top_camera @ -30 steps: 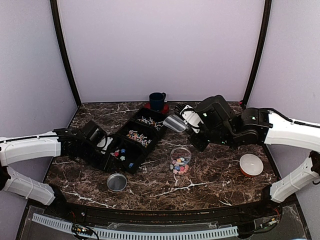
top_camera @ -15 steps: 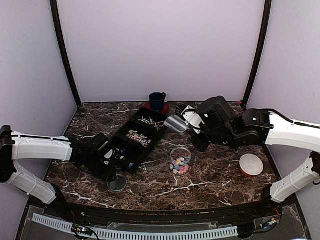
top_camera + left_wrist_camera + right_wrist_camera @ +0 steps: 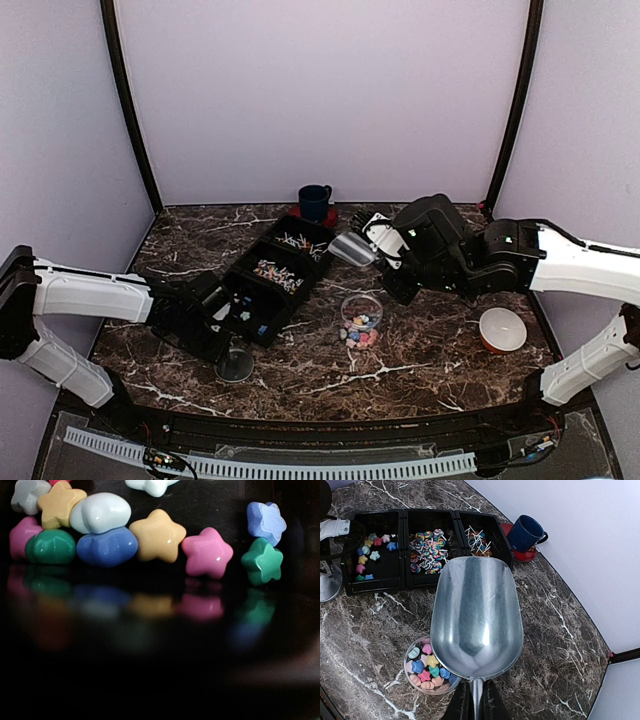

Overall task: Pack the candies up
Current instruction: Pick up the box lid from the center of the board.

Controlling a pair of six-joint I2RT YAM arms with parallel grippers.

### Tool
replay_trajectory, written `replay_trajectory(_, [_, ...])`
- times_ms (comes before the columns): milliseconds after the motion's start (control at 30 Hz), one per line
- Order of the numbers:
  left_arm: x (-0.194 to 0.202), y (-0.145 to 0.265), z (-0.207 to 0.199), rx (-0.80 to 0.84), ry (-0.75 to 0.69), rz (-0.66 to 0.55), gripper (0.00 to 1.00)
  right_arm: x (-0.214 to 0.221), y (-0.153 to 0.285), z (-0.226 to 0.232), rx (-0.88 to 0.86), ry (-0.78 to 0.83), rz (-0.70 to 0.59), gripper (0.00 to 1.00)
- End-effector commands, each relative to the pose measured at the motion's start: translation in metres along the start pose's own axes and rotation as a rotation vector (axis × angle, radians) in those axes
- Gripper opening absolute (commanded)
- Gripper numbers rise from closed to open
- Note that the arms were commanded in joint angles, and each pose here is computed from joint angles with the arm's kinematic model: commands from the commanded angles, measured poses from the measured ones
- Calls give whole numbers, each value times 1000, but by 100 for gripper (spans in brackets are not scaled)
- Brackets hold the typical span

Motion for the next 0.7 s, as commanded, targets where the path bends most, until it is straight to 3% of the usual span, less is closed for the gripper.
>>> replay_trajectory(0, [7,-9,1,-15,-14,38,21,-9,8,-5,-11,-40,-61,0])
replay_trajectory(333, [4,-4,-2,13,-20,22,0,-13,14,-8,-5,-49,-80,0])
replay_trajectory(667, [-2,25,-18,79,-30,-37,0,-18,25,-19,42,-75,-113,0])
Point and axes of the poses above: each gripper's point midway between its finger pads, its own y axis back along the fingers, its own z axis along the line the jaws close on, x = y × z, the point moved 9 cm from there along y, back along the fingers, and after that the axes turned 12 degrees about -y, right-handed, at the moved point
